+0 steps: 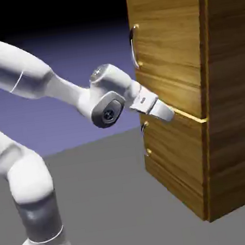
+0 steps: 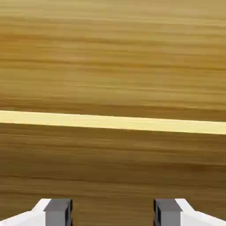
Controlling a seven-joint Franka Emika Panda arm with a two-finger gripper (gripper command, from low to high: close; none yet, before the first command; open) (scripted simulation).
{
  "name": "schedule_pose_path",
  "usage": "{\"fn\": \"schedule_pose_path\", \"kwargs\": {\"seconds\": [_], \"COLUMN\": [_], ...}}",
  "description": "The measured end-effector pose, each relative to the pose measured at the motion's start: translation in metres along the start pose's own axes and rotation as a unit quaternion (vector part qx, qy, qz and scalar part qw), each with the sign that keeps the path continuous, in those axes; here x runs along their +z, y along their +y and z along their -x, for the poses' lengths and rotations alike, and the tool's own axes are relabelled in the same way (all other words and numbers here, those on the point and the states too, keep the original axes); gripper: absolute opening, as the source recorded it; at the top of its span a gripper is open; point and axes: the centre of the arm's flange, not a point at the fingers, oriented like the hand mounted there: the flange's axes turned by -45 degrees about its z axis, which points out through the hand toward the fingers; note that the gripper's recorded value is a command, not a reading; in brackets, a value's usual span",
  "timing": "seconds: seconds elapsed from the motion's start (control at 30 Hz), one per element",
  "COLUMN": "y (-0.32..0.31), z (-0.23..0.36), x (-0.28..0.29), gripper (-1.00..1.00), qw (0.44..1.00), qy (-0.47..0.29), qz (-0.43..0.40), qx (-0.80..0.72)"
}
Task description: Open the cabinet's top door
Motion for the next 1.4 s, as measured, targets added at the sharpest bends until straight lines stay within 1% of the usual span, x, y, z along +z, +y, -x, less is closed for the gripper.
{"fn": "schedule_pose_path", "kwargs": {"seconds": [0.13,0.27,0.4,0.57,0.77,0.97,1.2,1.4], "y": [-0.009,-0.021,-0.035,-0.056,-0.086,-0.120,-0.162,-0.199], "z": [-0.025,-0.046,-0.062,-0.075,-0.082,-0.078,-0.063,-0.041], "x": [-0.024,-0.048,-0.071,-0.098,-0.124,-0.141,-0.144,-0.133], "gripper": [0.00,0.00,0.00,0.00,0.00,0.00,0.00,0.00], "qw": [0.989,0.959,0.910,0.827,0.700,0.553,0.364,0.193], "qy": [0.047,0.089,0.124,0.154,0.166,0.152,0.106,0.050], "qz": [-0.011,-0.033,-0.064,-0.113,-0.180,-0.245,-0.307,-0.339], "qx": [0.136,0.267,0.390,0.529,0.670,0.782,0.873,0.920]}}
